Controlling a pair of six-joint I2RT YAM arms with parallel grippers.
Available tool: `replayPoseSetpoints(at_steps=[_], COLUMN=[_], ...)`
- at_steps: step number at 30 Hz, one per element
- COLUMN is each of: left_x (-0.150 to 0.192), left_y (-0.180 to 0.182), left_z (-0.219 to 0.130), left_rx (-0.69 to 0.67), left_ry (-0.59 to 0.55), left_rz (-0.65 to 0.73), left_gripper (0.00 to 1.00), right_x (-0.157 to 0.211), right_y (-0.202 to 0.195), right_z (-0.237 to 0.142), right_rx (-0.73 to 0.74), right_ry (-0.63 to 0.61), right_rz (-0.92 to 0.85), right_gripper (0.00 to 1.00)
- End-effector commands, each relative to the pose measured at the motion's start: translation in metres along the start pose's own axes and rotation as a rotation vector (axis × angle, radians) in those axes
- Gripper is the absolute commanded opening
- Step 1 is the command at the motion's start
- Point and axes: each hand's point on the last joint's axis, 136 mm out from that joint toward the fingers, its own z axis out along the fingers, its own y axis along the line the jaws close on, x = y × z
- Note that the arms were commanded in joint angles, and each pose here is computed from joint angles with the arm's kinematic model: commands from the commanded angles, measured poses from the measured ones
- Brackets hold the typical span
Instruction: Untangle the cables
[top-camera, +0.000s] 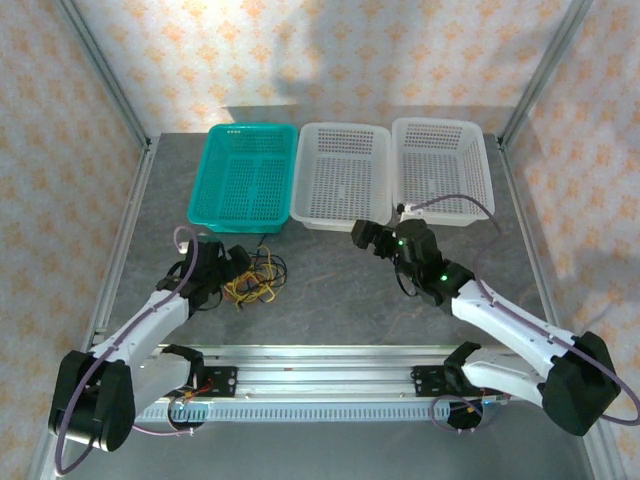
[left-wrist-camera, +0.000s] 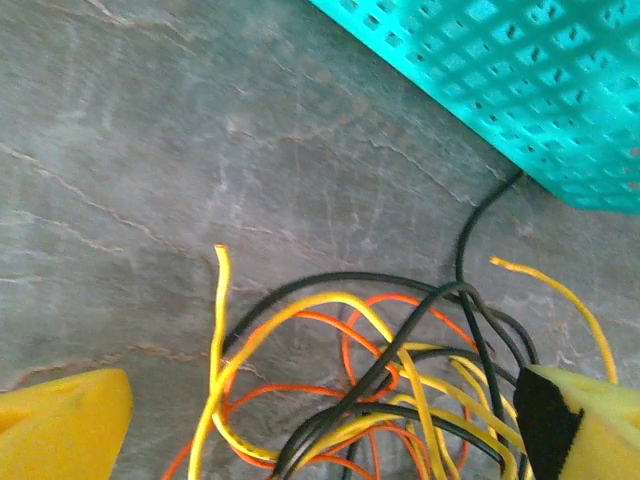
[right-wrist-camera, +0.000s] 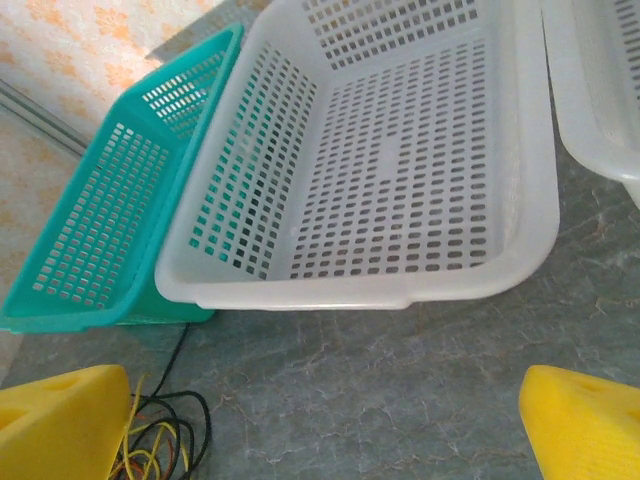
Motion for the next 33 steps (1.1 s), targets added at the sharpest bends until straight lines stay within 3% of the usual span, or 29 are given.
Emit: replayPoseSetpoints(at_steps=[1, 6, 11, 19, 29, 33], left_x=[0.011, 0.030, 0.048, 0.084, 0.146, 0.151], left_y=[-0.006, -0.011, -0.039, -0.114, -0.235, -0.253], left_z=[0.003, 0.005, 0.001, -0.014, -0.020, -0.012], left_rx=[0.051, 0.101, 0.217, 0.437, 0.662, 0.659], left_ry=[0.027, 0.065, 0.093, 0.148, 0.274, 0.274], left_rz=[-0.012, -0.028, -0.048, -0.028, 0.084, 0.097], left_gripper=[0.99, 0.99, 0.99, 0.99, 0.99, 0.99], right_x=[-0.018, -0.017, -0.016, -0.019, 0.004, 0.014], right_y=[0.007, 0.006, 0.002, -0.054, -0.068, -0.067], right_z=[-0.006, -0.005, -0.005, -0.021, -0.032, -0.036], right_rx=[0.000, 0.001, 0.019, 0.282, 0.305, 0.296], right_ry=[-0.056, -0.052, -0.057, -0.152, -0.071, 0.002], right_rz=[-0.019, -0.009, 0.006, 0.120, 0.095, 0.057], right_gripper=[0.99, 1.00, 1.00, 0.98, 0.98, 0.98])
